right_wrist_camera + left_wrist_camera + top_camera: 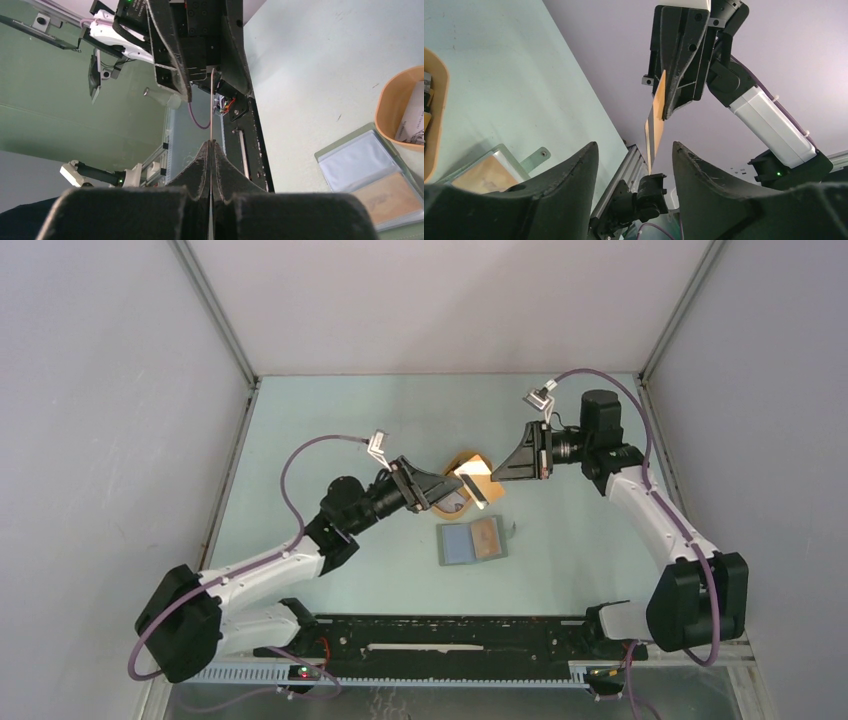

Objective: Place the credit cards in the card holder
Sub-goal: Pick up the credit card from the storage box.

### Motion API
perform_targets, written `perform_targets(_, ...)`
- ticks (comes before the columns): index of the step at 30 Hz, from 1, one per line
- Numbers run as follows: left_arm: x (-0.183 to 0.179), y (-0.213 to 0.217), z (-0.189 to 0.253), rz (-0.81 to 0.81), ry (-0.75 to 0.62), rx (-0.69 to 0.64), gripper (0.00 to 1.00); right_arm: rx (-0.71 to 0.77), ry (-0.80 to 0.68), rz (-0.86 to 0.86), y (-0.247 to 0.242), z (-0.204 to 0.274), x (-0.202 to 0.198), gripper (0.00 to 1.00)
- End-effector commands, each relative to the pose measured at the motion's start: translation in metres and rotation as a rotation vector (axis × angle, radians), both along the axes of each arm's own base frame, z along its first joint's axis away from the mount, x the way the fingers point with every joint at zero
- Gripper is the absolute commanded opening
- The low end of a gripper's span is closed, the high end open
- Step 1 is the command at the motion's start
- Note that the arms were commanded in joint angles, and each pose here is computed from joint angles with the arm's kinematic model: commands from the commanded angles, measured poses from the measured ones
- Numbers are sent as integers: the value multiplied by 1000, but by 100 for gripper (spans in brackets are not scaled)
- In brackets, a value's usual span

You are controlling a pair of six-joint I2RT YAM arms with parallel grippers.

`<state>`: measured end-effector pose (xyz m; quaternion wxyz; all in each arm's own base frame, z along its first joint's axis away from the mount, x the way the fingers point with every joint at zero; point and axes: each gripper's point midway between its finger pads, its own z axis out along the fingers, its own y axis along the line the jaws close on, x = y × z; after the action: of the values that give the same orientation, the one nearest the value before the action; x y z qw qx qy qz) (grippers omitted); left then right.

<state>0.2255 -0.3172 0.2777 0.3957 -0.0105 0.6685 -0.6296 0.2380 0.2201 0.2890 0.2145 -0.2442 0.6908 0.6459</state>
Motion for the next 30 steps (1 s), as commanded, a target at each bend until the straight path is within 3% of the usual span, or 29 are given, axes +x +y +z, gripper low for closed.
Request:
perform_targets(1,-2,-7,37,-11,-71,-84,59,22,-51,14,-2,11,-12,0)
perform_targets(22,-5,-17,50,-55,-117,-100,49,16,-30,56,8,1,-20,0)
perform_targets(26,-7,-19,50,-75,-126,-104,19,11,-25,59,10,-3,-19,0)
perform_targets(27,-8,-20,49,-80,-128,-101,7,11,-25,60,10,-3,-19,0)
perform_targets(28,-9,-20,47,-86,-132,-95,1,10,-27,59,10,-4,-19,0)
perform_targets(30,-10,-20,42,-91,-135,-82,0,7,-34,57,10,-6,-19,2)
